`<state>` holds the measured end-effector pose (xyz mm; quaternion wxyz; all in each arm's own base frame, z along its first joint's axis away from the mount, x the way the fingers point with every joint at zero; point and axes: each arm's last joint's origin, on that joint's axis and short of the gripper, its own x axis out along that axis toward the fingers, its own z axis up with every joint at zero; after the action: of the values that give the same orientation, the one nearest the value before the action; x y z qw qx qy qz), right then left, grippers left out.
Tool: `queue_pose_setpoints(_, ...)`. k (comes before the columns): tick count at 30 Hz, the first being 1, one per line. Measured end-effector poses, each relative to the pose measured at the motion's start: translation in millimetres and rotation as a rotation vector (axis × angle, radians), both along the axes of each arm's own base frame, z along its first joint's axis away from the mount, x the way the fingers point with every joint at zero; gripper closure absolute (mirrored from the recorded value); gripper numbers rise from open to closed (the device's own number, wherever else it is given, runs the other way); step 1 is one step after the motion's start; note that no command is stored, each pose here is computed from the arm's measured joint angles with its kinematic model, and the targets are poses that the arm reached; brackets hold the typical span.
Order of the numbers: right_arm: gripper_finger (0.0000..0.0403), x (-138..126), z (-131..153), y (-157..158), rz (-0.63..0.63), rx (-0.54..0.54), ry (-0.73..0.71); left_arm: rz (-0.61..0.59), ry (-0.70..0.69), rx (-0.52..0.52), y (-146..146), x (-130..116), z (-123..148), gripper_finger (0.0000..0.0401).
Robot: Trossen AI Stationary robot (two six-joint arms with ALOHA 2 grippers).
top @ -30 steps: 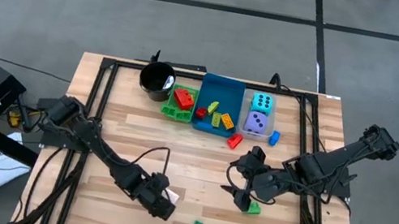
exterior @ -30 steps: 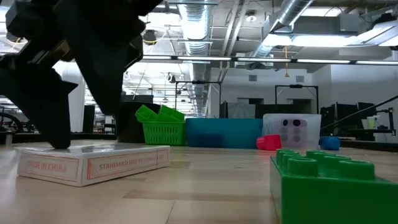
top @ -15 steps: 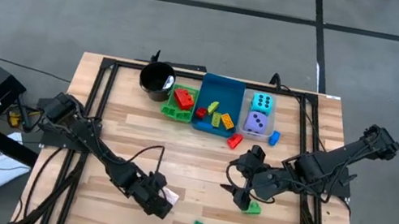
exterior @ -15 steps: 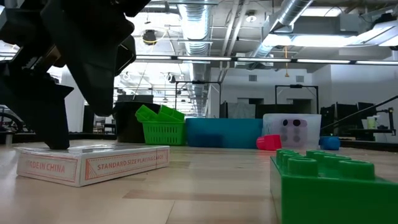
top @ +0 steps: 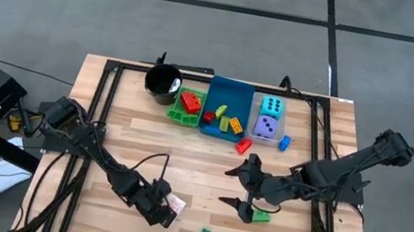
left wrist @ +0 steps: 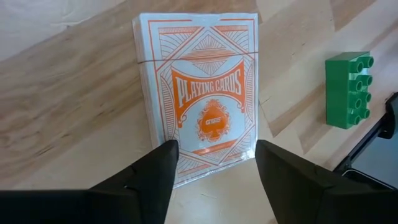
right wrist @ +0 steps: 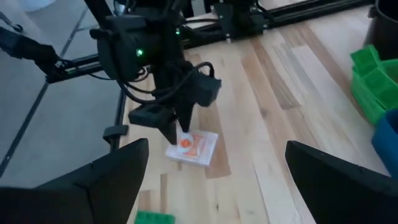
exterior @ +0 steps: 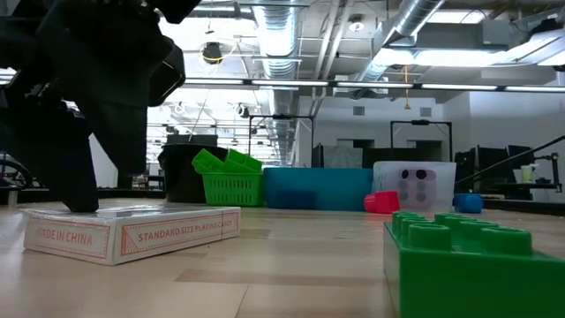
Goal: Pick & Place Toys
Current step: Put the orange deck of cards into the black bucket
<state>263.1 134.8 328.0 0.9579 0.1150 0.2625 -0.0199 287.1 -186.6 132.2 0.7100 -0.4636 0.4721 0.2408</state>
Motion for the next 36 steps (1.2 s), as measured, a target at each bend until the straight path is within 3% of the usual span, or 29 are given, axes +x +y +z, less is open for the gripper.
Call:
queue_pose_setpoints(5, 0.0031, -1.3, -43.3, -2.3, -0.013, 0.007, 0.040, -0.011, -0.006, 0.013, -4.2, -3.0, -0.3, 0.0187)
queue_pose_setpoints(13, 0.0031, -3.6, -114.4, 1.5, -0.023, 0.233, 0.029, -0.015, -0.014, 0.030, -8.0, -6.0, -0.7, 0.0187)
queue_pose_setpoints(19, 0.0031, 20.4, -150.9, 20.5, 0.049, 0.374, 0.057, -0.021, -0.007, 0.031, -9.4, -7.6, -0.9, 0.0186)
queue_pose_setpoints(27, 0.0044, 46.9, -157.5, 21.1, 0.128, 0.472, 0.044, -0.021, -0.011, 0.037, -13.1, -10.5, -1.1, 0.0189)
queue_pose_setpoints(32, 0.0057, 53.1, -150.0, 20.0, 0.165, 0.409, 0.017, -0.009, -0.024, 0.045, -12.7, -14.2, 5.3, 0.0189)
queue_pose_setpoints(36, 0.0060, 56.5, -147.2, 17.6, 0.236, 0.295, 0.006, -0.013, -0.050, 0.071, -9.8, -16.6, 13.7, 0.0189)
